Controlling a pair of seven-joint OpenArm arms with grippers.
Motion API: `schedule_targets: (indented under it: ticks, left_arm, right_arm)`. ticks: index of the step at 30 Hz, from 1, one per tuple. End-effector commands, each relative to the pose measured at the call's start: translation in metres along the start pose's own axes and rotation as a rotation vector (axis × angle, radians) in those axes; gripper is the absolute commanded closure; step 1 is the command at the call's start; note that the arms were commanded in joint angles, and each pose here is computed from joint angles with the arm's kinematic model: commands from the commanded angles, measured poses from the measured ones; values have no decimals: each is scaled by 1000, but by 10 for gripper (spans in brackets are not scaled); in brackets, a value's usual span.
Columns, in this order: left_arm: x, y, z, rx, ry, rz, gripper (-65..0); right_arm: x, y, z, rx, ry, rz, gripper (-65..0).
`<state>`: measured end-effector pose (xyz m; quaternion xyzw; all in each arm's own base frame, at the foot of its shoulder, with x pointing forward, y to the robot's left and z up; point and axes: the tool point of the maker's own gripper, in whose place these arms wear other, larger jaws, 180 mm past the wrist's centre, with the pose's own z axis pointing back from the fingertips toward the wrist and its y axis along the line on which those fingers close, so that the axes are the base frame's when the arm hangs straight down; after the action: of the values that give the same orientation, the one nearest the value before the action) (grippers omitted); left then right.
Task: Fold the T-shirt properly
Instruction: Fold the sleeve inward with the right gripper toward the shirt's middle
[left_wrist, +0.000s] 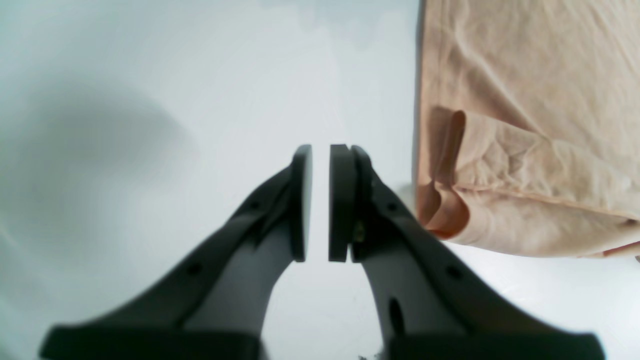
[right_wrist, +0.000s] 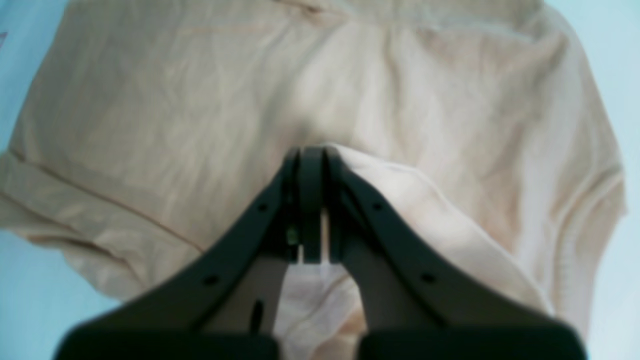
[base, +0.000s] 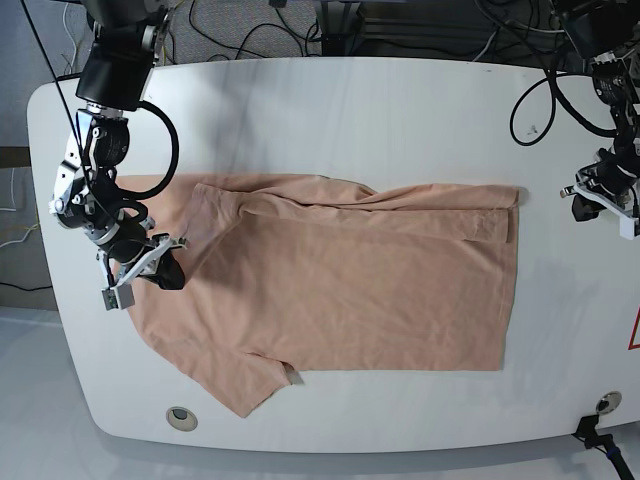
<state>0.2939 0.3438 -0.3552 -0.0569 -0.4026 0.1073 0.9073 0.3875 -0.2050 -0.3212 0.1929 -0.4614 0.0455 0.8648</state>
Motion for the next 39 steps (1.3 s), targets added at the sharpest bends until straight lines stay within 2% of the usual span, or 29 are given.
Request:
schedule_targets:
  ticks: [1, 9, 19, 21, 26, 28, 30, 34, 39]
  left_arm:
    - [20, 2, 5, -1, -52, -22, -52]
    - [20, 1, 6, -1, -52, -23, -52]
    - [20, 1, 6, -2, -52, -25, -52]
    - [22, 4, 7, 4, -53, -32, -52]
    - [25, 7, 9, 11, -54, -44, -52]
    - [28, 9, 10, 16, -55, -51, -52]
    - [28, 9, 10, 17, -55, -53, -52]
    - [31, 8, 12, 15, -63, -62, -52]
    - [52, -20, 22, -59, -125, -199, -52]
  right_arm:
    - [24, 0, -7, 18, -61, -14, -13]
    - [30, -9, -19, 21, -59, -64, -14]
    - [33, -12, -23, 22, -59, -77, -21]
    - [35, -14, -26, 8, -51, -65, -83]
    - [41, -9, -33, -9, -42, -29, -412]
    - [52, -4, -29, -9, -68, -1, -492]
    - [62, 1, -23, -6, -95, 26, -499]
    - [56, 6, -9, -18, -104, 72, -499]
    - [31, 14, 6, -29, -79, 112, -499]
